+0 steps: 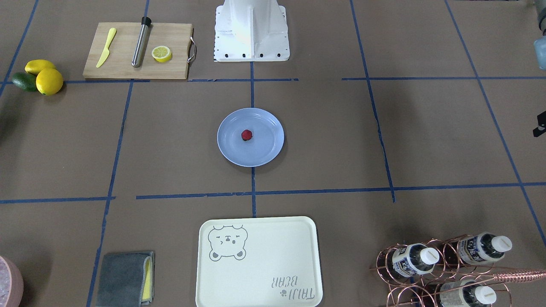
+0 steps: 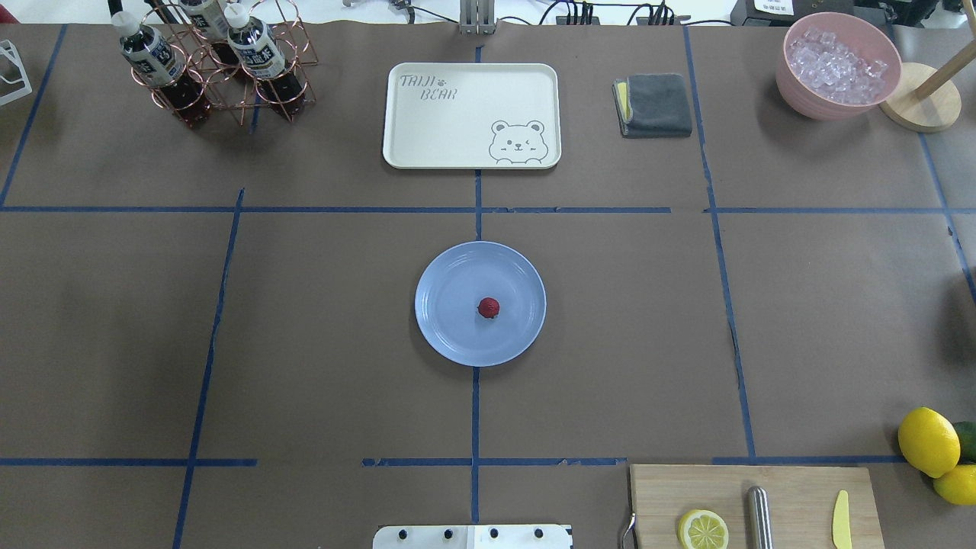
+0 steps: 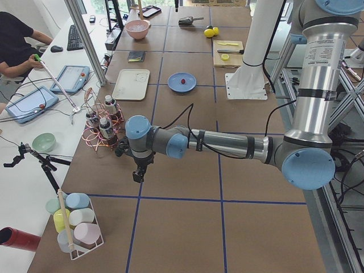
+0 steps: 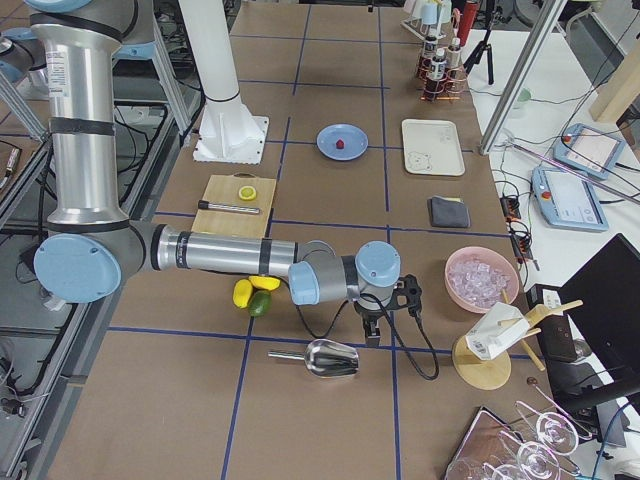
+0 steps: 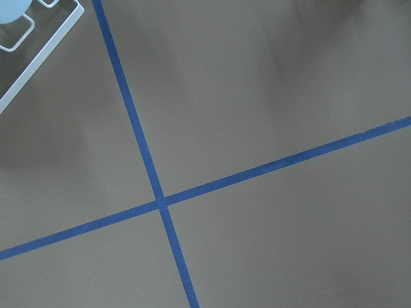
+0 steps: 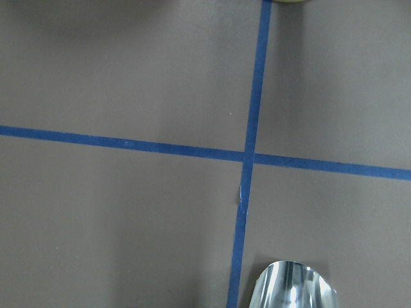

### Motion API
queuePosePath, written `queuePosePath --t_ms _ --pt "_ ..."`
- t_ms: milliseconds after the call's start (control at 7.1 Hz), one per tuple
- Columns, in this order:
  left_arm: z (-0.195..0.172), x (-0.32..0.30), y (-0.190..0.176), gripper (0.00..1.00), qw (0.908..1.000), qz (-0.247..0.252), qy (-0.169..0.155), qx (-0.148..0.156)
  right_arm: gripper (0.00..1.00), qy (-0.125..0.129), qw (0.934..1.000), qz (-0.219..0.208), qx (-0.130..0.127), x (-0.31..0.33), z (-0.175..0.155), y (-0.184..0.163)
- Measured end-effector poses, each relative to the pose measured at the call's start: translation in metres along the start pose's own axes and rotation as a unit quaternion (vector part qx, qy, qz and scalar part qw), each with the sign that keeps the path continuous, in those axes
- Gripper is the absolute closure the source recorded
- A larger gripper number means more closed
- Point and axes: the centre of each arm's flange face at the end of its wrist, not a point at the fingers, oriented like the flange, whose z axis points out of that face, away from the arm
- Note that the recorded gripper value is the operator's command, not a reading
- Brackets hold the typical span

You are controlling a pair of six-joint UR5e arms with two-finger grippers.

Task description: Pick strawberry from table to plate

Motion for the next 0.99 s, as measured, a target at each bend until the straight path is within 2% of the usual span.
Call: queuePosePath --t_ms 282,564,987 --pt "0.003 -0.002 0.005 0.00 1.0000 -0.003 0.001 -0.003 0.00 -0.005 0.9997 0.019 0.012 0.006 -0.025 -0.004" --pt "0.005 -0.004 0.009 0.00 1.0000 -0.005 0.003 -0.006 0.00 -0.008 0.9988 0.049 -0.004 -0.007 -0.049 -0.003" --pt "-0.003 -0.015 0.013 0.00 0.9999 -0.017 -0.003 -0.001 0.00 -0.014 0.9974 0.069 -0.011 0.002 -0.051 0.016"
